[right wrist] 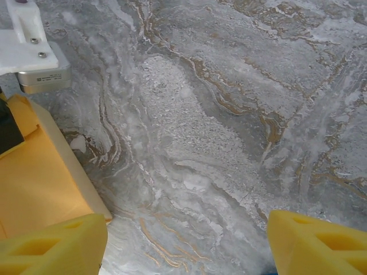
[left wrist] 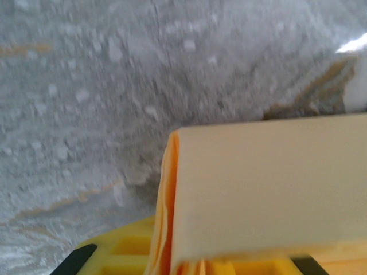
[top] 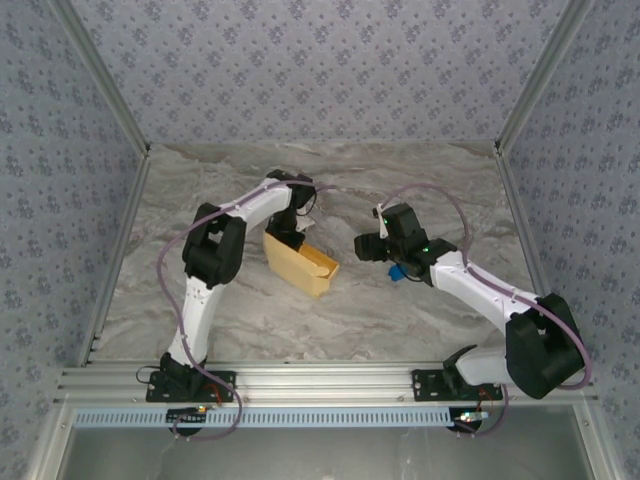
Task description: Fold the paper box
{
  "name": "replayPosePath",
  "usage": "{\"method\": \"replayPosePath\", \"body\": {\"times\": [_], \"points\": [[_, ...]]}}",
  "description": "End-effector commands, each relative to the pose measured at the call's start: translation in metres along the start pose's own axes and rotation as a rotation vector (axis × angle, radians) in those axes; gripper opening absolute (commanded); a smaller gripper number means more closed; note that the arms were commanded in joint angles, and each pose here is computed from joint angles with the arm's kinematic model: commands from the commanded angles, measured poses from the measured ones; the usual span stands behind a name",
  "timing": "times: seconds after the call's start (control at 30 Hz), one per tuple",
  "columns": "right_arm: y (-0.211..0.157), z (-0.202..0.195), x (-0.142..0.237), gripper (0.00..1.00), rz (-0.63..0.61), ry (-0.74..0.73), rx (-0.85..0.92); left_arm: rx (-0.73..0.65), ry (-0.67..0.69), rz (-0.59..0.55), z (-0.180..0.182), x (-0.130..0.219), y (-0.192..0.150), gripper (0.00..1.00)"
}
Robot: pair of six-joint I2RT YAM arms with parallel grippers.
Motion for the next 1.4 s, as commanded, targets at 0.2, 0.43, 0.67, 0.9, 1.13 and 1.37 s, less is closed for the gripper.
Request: {"method": "replayPosePath", "body": {"times": [0.2,0.43,0.67,0.9,1.13,1.37], "points": [[-0.009,-0.010,0.007,0.76,0.018,-0.042,-0.022,-0.103,0.146,-0.041,-0.007,0.007,0.017,0.18],[-0.013,-0.019,0.022,0.76,-0.006,-0.076,-0.044,-0.257,0.127,-0.146,-0.029,0.026,0.031,0.18],[-0.021,-0.032,0.035,0.76,-0.022,-0.141,-0.099,-0.495,0.169,-0.111,-0.056,0.018,0.044,0.21],[-0.037,-0.035,0.043,0.76,-0.016,-0.143,-0.123,-0.548,0.122,-0.154,-0.076,0.031,0.060,0.30],[-0.044,-0.033,0.039,0.76,-0.007,-0.123,-0.130,-0.552,0.078,-0.201,-0.083,0.052,0.059,0.46],[-0.042,-0.028,0.031,0.76,0.002,-0.096,-0.122,-0.561,0.062,-0.189,-0.082,0.054,0.055,0.52]]}}
Point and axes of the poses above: each hand's point on the last joint's axis, 136 mm out from that joint toward the fingers, its own x axis back along the fingers, its own z axis along the line the jaws close on, y = z × x, the point moved 5 cm from there along x, back along the fingers, and after that the axes turned 11 degrees about x, right-handed, at the moved point
